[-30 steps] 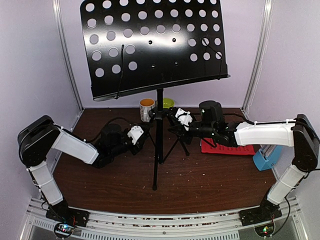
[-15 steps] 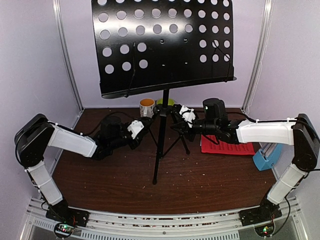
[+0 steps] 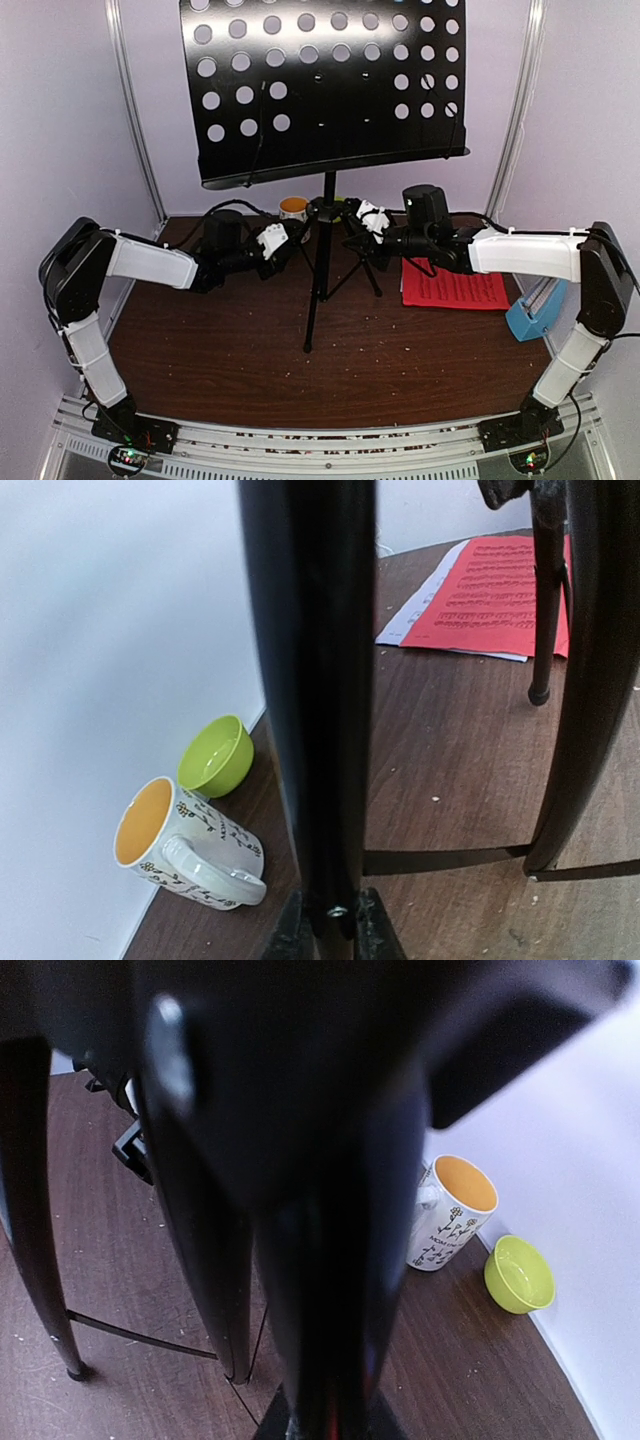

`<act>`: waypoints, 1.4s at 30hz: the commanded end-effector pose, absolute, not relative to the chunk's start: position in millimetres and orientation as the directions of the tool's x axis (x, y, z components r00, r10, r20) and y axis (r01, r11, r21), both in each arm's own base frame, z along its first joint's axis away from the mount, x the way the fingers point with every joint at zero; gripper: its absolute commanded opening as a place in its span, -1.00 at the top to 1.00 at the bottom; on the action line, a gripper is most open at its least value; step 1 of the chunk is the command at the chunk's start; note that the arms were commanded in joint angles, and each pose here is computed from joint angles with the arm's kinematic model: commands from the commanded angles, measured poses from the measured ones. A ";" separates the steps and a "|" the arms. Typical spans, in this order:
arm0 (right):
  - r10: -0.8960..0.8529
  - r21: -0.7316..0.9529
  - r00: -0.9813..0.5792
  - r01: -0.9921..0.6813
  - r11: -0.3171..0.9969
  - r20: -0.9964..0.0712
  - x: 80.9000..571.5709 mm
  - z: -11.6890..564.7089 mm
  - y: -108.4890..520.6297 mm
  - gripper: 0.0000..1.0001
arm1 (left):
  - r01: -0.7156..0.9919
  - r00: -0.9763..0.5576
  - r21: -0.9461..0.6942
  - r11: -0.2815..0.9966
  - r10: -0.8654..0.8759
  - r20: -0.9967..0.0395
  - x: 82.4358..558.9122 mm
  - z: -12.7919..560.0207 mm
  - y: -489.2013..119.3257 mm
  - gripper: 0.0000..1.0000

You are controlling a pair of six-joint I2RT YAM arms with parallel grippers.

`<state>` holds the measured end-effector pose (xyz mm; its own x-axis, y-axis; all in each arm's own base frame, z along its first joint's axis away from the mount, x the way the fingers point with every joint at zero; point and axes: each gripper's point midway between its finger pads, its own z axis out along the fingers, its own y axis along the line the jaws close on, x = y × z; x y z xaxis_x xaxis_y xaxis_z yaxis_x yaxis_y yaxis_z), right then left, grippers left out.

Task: Set up the instrument practice props

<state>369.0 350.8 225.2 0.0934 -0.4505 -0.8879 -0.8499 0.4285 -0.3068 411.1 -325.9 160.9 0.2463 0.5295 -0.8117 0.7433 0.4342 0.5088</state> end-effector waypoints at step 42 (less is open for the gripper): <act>-0.437 -0.154 -0.112 -0.835 0.528 -0.892 375.9 198.9 311.5 -0.80 | 0.738 -0.130 0.023 0.674 0.175 -0.976 339.6 184.6 -293.2 -0.65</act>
<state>362.9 331.3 206.9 -0.0772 -0.4348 -0.8972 -0.8602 0.4840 -0.1606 363.9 -262.4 180.7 -0.1325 0.2283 -0.9645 0.6978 0.7126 0.0728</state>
